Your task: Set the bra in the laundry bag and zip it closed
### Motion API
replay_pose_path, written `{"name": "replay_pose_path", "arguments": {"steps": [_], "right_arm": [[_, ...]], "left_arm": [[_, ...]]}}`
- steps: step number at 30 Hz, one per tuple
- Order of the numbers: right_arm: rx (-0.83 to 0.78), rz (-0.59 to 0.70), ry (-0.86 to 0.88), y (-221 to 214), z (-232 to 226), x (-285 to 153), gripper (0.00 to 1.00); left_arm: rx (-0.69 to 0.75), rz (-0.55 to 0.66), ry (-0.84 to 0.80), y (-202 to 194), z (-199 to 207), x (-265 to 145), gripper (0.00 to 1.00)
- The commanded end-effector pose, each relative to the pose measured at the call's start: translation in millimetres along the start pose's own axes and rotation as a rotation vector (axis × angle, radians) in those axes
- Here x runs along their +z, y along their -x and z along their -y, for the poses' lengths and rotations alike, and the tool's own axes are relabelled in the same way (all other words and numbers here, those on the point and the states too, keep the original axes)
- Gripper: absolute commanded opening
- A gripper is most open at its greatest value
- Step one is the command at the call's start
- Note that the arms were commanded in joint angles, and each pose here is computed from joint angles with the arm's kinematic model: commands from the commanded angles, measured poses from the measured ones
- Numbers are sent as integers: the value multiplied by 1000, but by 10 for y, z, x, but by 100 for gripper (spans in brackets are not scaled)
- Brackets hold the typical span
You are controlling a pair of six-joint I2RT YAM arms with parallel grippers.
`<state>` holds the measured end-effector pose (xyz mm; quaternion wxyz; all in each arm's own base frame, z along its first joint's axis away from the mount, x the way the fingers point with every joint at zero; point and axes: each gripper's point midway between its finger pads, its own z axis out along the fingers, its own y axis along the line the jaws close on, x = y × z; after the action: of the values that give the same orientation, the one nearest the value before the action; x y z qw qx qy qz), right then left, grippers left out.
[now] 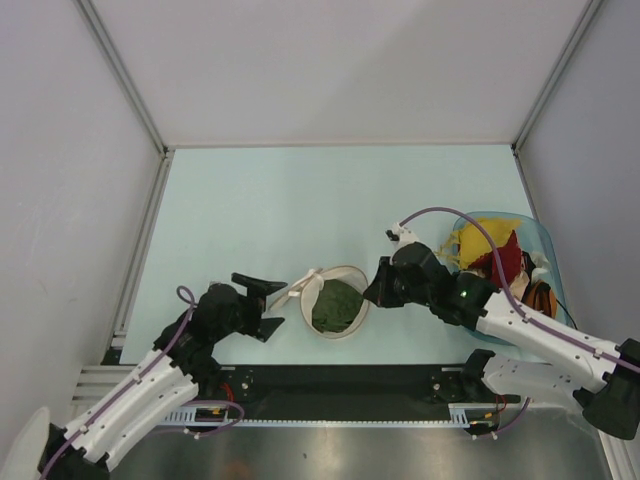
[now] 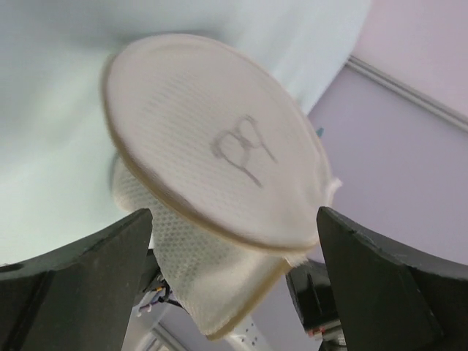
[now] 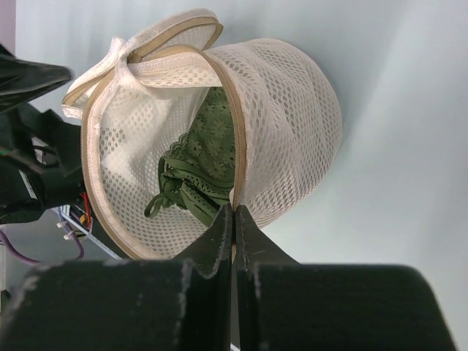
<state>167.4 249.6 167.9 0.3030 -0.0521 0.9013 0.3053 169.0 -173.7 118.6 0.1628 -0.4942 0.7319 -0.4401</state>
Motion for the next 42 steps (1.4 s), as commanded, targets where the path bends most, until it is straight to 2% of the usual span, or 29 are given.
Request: {"name": "replay_pose_path", "arguments": {"steps": [1,2,3,5,6,7,8,9,10,11,12,13,17,20,23,25,28,33,37,42], "right_arm": [[-5,18,33,65,-131,13,0],[-6,16,33,55,-138,20,0],[-8,16,36,46,-150,25,0],[-6,17,38,50,-169,27,0],[-5,18,40,51,-181,32,0],[-7,17,41,51,-188,41,0],[-5,17,43,50,-197,44,0],[-6,22,45,61,-205,57,0],[-7,21,46,69,-222,70,0],[-5,24,43,86,-222,76,0],[-5,26,41,96,-228,81,0],[-2,32,41,130,-249,78,0],[13,37,7,215,-187,111,0],[28,41,-7,292,-105,127,0],[31,55,9,405,-73,162,0],[23,36,42,436,-134,181,0],[-5,30,50,524,-174,233,0],[4,18,69,644,-157,337,0],[20,-17,103,672,-197,412,0],[47,-60,142,566,-238,433,0]], "left_arm": [[-148,-64,-10,-30,85,143,100],[-155,-61,-40,-10,144,157,100],[-160,-51,-68,31,188,166,83],[-108,-1,-119,116,266,169,63],[-91,22,-120,152,277,169,46],[-69,35,-125,169,319,157,39],[-4,45,-133,181,336,160,34],[40,59,-135,213,356,178,20],[103,67,-166,204,480,150,13],[240,89,-175,222,518,141,4],[310,97,-152,229,529,156,0],[477,153,-183,276,719,85,0],[779,308,-190,474,929,-67,0],[931,474,-278,638,1154,-328,0],[1111,537,-430,536,1447,-607,0],[1263,510,-548,330,1585,-750,0],[1380,493,-669,113,1737,-922,0],[1513,429,-659,-70,1651,-843,0],[1576,469,-614,-88,1644,-829,0],[1718,390,-673,-401,1650,-726,0]]}}
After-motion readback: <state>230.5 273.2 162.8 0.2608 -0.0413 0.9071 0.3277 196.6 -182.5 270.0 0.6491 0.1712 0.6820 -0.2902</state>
